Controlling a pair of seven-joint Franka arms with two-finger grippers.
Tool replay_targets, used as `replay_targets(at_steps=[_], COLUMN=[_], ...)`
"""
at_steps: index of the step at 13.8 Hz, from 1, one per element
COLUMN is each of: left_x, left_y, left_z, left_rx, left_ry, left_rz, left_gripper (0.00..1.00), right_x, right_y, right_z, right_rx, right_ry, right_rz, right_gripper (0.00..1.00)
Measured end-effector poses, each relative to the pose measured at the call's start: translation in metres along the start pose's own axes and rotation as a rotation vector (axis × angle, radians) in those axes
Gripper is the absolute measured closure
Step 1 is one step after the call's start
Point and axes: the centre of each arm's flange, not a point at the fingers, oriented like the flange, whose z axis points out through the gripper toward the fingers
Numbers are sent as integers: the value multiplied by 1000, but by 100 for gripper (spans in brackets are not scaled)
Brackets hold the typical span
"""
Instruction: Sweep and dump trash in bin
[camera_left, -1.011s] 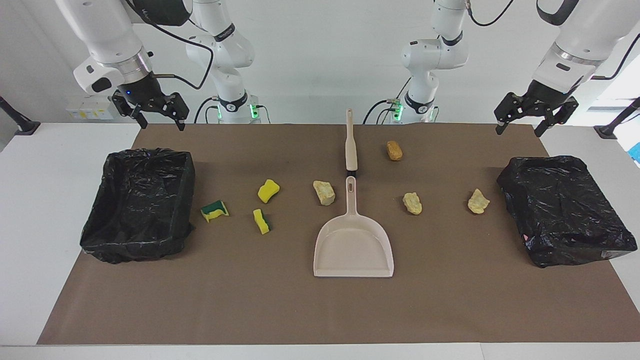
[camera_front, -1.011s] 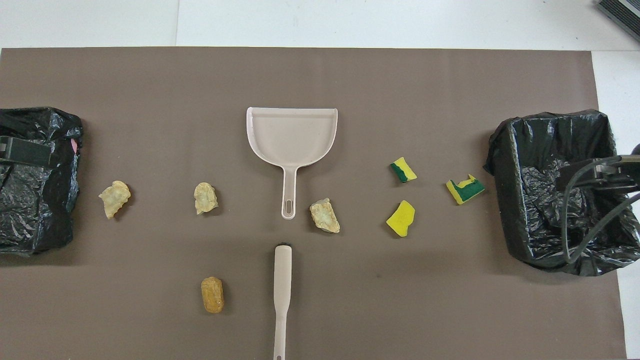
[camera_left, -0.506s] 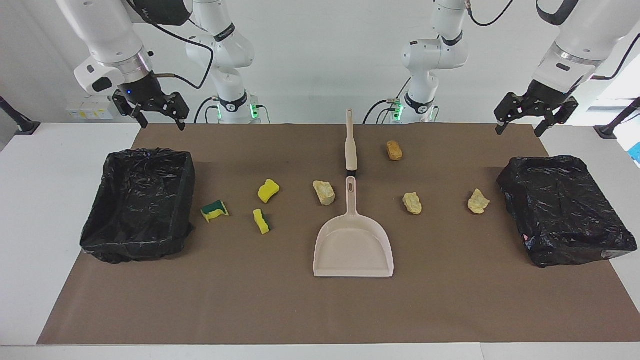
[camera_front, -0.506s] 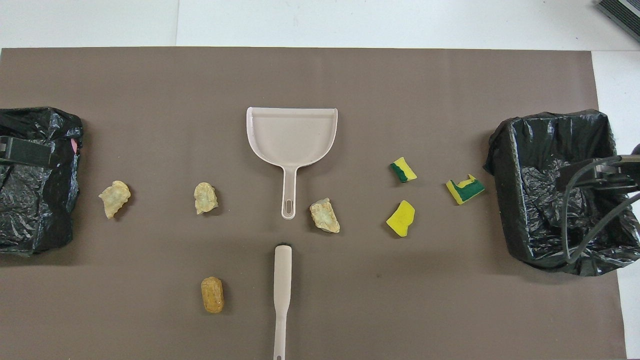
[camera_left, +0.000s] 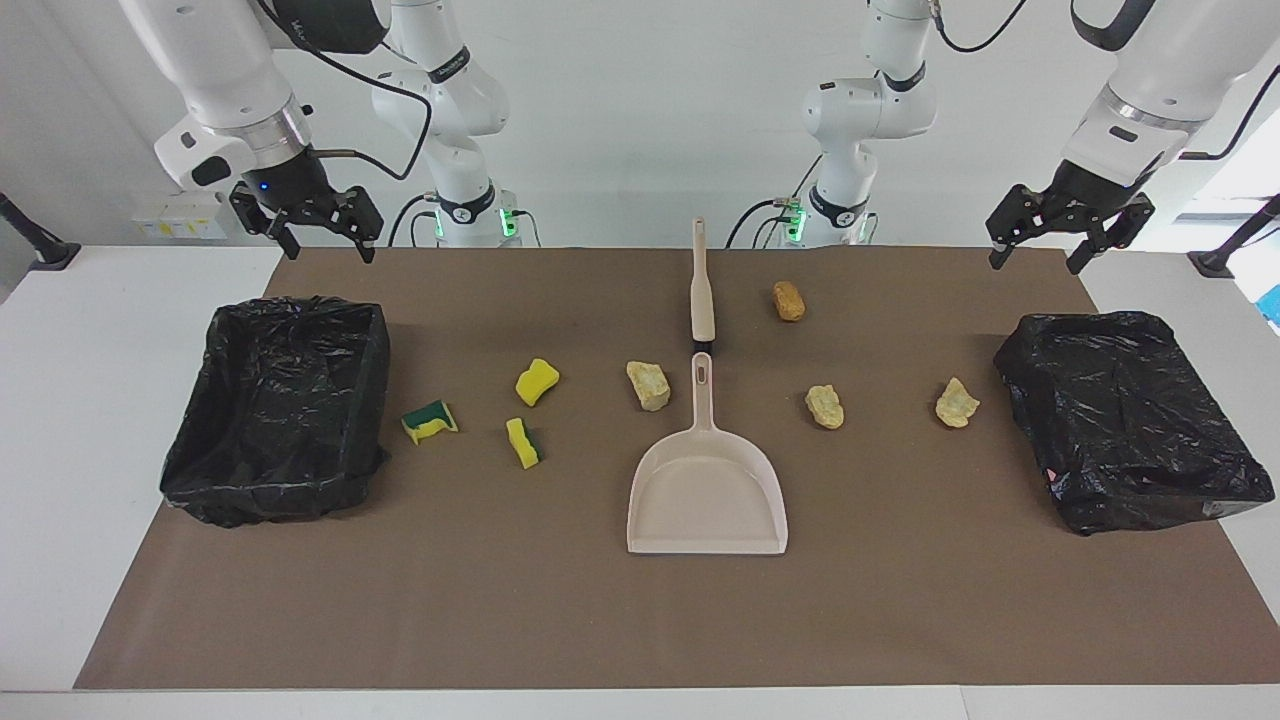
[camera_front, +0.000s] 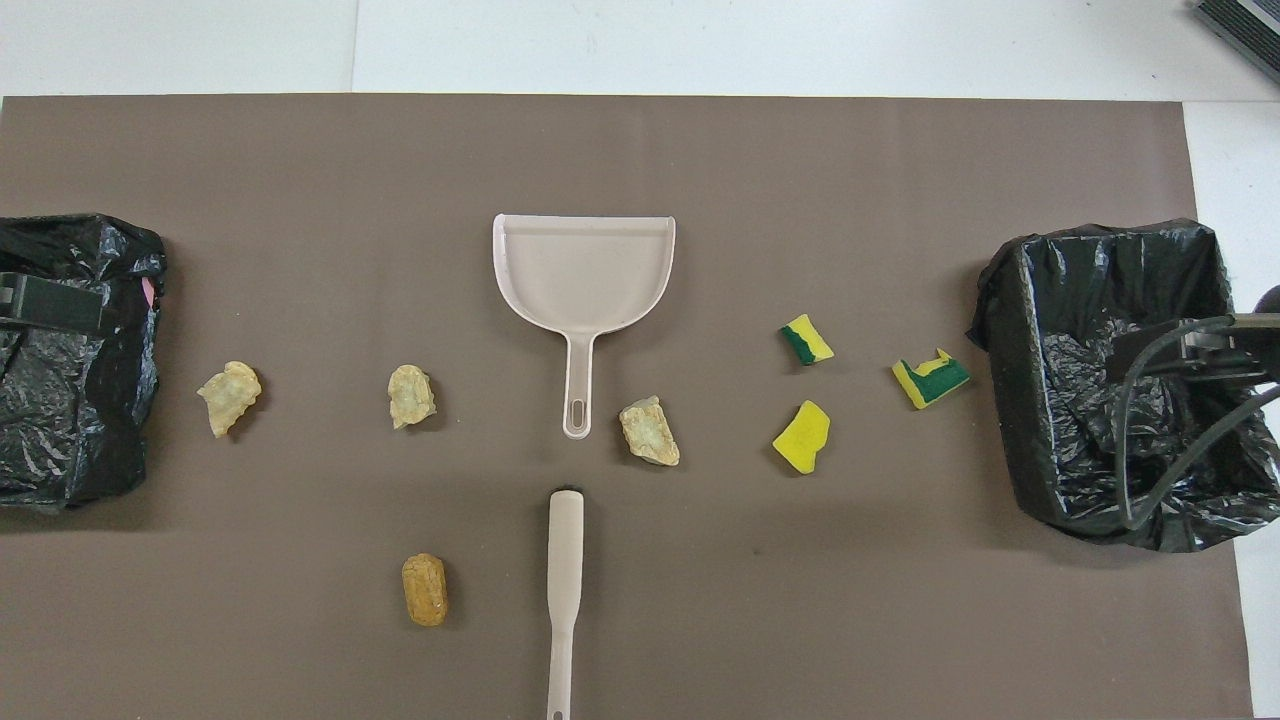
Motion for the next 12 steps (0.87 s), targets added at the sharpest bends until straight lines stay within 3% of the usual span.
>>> replay_targets(at_steps=[6, 9, 12], left_x=[0, -2, -17], left_y=[4, 12, 48], left_z=[1, 5, 24], left_rx=[-1, -3, -7], left_ry=[-4, -18, -71], left_rz=[7, 22, 71], left_gripper=[0, 0, 0], right_x=[1, 4, 3], right_y=[-3, -12, -17], right_z=[3, 2, 4], right_rx=[0, 1, 0], right_ry=[0, 30, 27], right_rz=[-6, -22, -32], right_gripper=[0, 0, 0])
